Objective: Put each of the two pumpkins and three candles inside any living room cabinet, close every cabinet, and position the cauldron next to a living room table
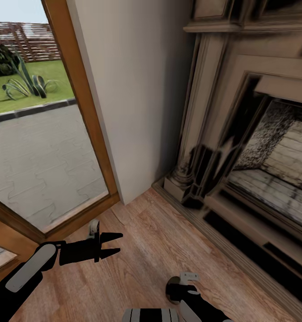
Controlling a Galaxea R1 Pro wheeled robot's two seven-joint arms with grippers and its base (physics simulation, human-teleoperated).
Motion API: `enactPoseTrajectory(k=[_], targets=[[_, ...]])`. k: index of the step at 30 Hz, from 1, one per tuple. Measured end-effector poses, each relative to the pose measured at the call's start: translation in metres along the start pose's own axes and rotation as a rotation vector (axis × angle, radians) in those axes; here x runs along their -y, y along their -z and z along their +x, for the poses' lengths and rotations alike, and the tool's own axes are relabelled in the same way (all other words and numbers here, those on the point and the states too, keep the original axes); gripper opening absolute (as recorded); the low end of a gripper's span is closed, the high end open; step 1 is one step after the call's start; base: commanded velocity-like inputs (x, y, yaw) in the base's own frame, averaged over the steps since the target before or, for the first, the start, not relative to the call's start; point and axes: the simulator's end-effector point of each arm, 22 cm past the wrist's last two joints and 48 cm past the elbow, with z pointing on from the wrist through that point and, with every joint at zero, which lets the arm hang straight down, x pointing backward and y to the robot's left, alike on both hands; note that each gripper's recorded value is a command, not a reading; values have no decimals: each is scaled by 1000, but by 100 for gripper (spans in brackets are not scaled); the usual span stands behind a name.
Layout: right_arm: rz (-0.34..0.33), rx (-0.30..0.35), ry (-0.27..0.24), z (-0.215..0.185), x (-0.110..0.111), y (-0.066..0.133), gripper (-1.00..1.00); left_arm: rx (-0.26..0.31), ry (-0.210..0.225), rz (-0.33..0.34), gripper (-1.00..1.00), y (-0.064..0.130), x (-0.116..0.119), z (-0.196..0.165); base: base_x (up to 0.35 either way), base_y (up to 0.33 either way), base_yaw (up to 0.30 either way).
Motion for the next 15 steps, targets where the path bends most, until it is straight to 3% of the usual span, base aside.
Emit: enactPoseTrajectory(k=[6,15], targets=[[1,0,0,0,0,0,100,0,0,0,100,0,0,0,177,0,0],[0,-1,0,0,0,0,100,1,1,0,100,0,0,0,18,0,0]])
